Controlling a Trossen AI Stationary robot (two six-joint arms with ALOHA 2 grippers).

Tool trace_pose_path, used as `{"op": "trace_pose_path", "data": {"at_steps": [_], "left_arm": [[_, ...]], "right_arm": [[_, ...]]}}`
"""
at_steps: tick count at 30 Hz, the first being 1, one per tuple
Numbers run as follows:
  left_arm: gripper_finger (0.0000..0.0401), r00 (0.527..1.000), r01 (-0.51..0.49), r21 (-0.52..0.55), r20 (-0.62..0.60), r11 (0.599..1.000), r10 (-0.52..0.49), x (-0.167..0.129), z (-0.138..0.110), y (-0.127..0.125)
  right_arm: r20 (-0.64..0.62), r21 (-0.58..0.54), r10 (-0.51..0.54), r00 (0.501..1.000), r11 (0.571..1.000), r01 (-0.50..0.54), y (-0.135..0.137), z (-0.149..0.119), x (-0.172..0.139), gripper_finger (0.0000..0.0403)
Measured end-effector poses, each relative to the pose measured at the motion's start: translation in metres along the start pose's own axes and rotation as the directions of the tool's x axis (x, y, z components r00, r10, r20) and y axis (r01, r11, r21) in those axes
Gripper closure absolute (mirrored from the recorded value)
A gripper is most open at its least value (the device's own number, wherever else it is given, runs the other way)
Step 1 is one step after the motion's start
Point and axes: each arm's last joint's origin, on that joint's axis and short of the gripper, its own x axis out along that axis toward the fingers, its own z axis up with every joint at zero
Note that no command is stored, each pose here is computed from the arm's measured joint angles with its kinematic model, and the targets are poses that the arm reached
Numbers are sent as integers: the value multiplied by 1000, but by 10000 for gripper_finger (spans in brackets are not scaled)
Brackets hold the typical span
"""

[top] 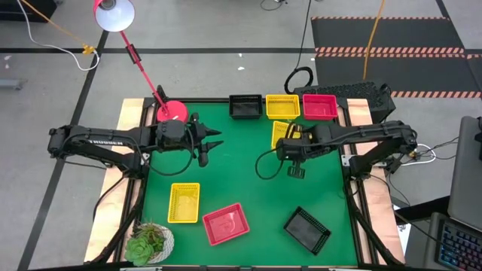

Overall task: Stack baskets by color
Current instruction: Stack the right yellow bin on the top yellow bin

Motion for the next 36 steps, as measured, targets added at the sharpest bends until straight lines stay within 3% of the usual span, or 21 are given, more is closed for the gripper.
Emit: {"op": "trace_pose_path", "data": {"at_steps": [6, 13, 21, 36], "left_arm": [[242, 1000, 1, -8, 0, 1000, -1, 0, 0, -1], [242, 1000, 2, -16, 0, 1000, -2, 0, 0, -1], [242, 1000, 2, -12, -1, 1000, -2, 0, 0, -1], [242, 1000, 2, -8, -2, 1000, -2, 0, 0, -1]], "right_arm": [[47, -100, -111, 993, 988, 116, -12, 5, -7, 399], [103, -225, -296, 950, 923, 312, -27, 12, -5, 399], [110, -332, -320, 941, 881, 338, -53, 20, 1, 399], [122, -296, -285, 951, 904, 309, -129, 24, 17, 399]]}}
